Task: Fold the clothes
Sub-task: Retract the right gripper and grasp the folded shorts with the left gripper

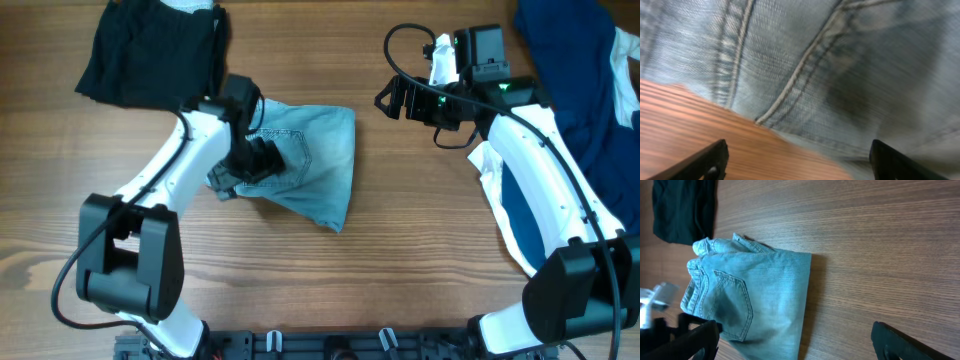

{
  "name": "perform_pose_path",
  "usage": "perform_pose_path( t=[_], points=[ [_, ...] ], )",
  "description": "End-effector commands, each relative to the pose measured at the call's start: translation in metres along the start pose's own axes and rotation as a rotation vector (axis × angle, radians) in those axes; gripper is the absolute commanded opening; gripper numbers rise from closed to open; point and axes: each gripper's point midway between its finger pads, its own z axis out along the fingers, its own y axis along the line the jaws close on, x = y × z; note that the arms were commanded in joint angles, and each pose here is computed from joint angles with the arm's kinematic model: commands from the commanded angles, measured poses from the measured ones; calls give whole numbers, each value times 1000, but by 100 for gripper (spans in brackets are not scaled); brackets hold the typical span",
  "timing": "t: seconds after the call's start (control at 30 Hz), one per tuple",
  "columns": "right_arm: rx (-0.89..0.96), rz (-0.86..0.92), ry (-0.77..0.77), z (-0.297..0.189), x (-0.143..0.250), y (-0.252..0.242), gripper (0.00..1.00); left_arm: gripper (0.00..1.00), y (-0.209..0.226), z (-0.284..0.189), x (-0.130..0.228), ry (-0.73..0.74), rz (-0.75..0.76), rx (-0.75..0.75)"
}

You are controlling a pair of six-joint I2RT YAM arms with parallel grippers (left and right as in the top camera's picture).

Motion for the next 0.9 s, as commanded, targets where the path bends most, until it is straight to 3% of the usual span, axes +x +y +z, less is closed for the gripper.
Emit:
perform_pose_path(
  t=[0.0,0.13,0.43,0.53,0.63,0.77,0.8,0.87],
  points=[
    [5,-36,-43,-10,-10,4,99,85,-4,23,6,-13,-153,18],
    [5,-35,-42,-10,-10,4,99,82,-10,37,-5,-69,-203,71],
    [13,-34,-42,-10,-10,3,99,79,12,66,-7,-132,-214,28],
    [14,-33,-41,-10,-10,3,99,74,16,69,-13,-179,-215,18],
    [14,-33,-40,-10,-10,3,99,58,20,72,-24,-246,-217,8],
    [14,-30,-40,-10,-10,3,99,25,21,80,-26,-274,-228,34],
    [14,-30,-40,-10,-10,3,99,7,23,83,-25,-272,-243,34],
    [14,-30,-40,-10,-10,3,99,4,25,85,-23,-271,-260,35]
  ],
)
